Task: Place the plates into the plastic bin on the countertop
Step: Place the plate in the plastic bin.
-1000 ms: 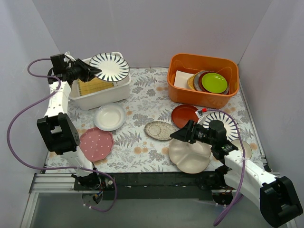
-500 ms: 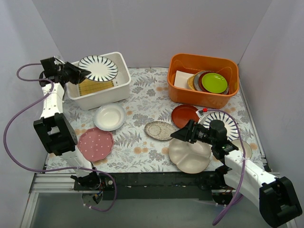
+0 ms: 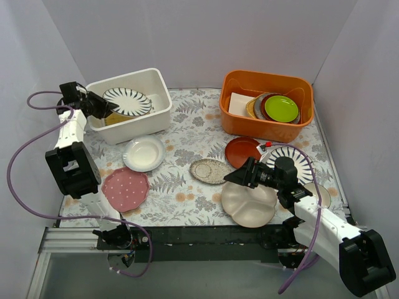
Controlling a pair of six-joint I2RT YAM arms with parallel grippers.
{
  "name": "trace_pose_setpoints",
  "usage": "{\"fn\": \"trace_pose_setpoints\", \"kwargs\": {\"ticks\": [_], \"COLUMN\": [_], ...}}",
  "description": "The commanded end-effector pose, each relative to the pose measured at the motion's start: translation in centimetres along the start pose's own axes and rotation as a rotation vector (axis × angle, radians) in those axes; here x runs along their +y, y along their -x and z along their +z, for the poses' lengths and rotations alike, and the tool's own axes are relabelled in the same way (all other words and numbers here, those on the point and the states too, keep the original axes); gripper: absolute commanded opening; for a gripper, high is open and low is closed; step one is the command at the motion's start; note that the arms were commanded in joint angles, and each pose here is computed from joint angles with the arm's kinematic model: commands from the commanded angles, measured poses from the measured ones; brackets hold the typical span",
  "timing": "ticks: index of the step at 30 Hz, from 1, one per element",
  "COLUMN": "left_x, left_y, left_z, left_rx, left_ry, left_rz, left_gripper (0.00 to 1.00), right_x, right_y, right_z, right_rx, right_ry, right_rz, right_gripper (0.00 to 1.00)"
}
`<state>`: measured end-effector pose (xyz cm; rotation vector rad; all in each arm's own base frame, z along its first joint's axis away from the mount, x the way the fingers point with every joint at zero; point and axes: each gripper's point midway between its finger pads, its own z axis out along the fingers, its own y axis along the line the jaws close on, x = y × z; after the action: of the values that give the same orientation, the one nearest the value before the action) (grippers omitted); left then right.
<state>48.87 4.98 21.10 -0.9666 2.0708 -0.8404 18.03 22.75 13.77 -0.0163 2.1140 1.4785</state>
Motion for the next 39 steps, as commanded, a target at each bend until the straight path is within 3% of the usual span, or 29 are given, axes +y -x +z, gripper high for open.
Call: {"fn": "trace_pose_setpoints", "kwargs": {"ticks": [1,26,34,39], "left_x": [-1.9,1.5,2.4,2.9], "left_y": [0.6,0.1,-0.2,-0.6], "left_z": [-0.6,2.9,3.6,3.5], "left_rx": [-0.019,0.034,0.055,0.062], "left_ry": [-0.068,-0.011,0.005,0.012], "left_rz": [0.041,0.032,0.043,0.051], "left_gripper": [0.0,0.0,0.33,0.46], "right_x": [0.9,0.5,0.4,0.4], "right_y": [0.6,0.6,0.6,0.4], "right_z": [0.0,0.5,0.5,0.5], "right_rx": [-0.011,0.015,0.023,0.03], "right_ry": [0.038,0.035,0.036,0.04], "right_rz": [-0.041,-0.034,-0.029,-0.029], "right_gripper": [0.95,0.95,0.95,0.95]}}
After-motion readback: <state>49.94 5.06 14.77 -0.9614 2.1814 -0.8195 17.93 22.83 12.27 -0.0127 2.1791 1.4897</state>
